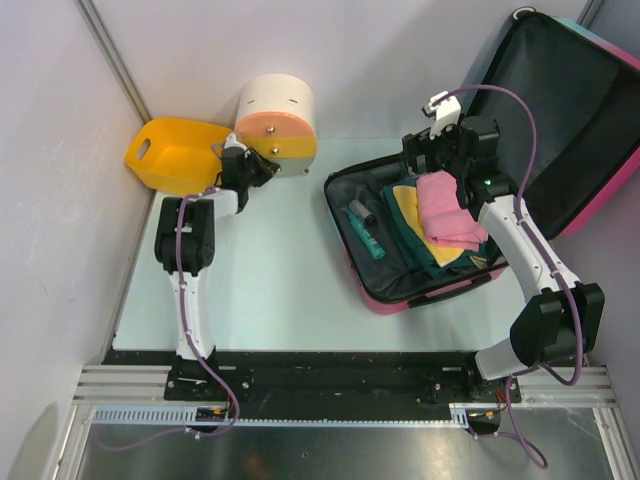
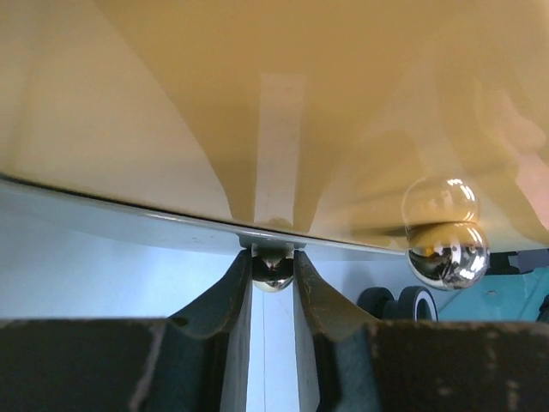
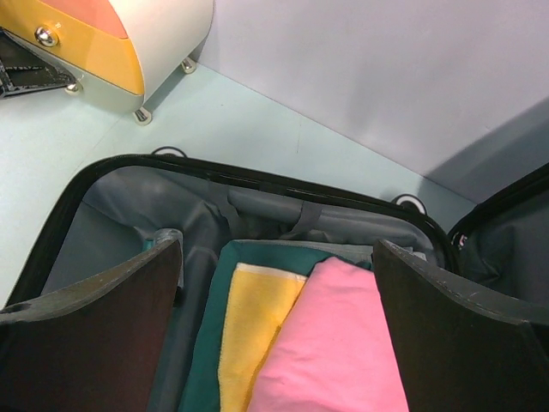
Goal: Open, take out, and arrange the luggage
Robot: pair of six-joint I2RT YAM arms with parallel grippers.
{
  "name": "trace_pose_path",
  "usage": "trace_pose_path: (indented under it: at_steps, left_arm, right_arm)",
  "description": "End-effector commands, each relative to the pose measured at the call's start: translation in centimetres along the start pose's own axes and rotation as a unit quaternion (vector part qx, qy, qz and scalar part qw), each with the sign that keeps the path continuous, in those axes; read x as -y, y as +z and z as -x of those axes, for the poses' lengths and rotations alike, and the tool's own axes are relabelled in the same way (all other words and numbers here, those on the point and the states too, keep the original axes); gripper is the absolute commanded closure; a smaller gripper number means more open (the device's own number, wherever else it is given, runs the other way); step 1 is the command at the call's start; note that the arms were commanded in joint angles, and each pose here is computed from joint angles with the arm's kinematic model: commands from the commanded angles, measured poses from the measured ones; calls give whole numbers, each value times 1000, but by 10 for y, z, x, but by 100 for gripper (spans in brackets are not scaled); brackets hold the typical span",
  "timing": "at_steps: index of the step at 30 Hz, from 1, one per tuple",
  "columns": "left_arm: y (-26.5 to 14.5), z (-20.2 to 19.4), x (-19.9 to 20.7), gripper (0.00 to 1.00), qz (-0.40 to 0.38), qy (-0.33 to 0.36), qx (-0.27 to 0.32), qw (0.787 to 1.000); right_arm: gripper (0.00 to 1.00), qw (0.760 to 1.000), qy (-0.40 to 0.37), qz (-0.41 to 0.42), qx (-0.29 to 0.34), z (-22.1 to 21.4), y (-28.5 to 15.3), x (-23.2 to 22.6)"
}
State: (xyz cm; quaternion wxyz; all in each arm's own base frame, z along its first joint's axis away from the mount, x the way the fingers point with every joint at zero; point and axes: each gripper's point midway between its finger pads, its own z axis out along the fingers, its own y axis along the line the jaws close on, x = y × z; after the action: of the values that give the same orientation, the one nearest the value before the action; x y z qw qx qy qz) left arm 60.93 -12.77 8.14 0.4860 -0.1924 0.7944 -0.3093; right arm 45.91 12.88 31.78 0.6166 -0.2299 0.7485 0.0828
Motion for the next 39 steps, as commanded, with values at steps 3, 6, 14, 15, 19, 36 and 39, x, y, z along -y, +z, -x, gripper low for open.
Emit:
trace_pose_path:
  at_steps: [3,6,14,15,19,36,39]
  left_arm:
    - [-26,-16,5,98,12,-18,-33,999]
    - [-34,-18,7,99,9,-19,-37,999]
    - [-67,-39,5,100,15,-27,-56,998]
    - [-70,-42,5,100,15,-28,-58,998]
    - [-84,-49,4,99,17,-33,-63,997]
    - [-145,-33,36,28,-30,16,-60,998]
    - [-172,-26,37,27,-33,46,-63,996]
  right_arm:
    - [2,1000,3,4,10,5,0,0]
    - [2,1000,4,7,8,4,1,-1]
    - [2,1000,5,18,0,-2,3,-5]
    - [2,1000,3,20,-2,-3,3,-7]
    - [2,999,6,34,-12,-11,6,-12]
    - [4,986,-92,114,-80,-69,53,-69]
    - [6,978,-120,131,-107,-89,72,-91]
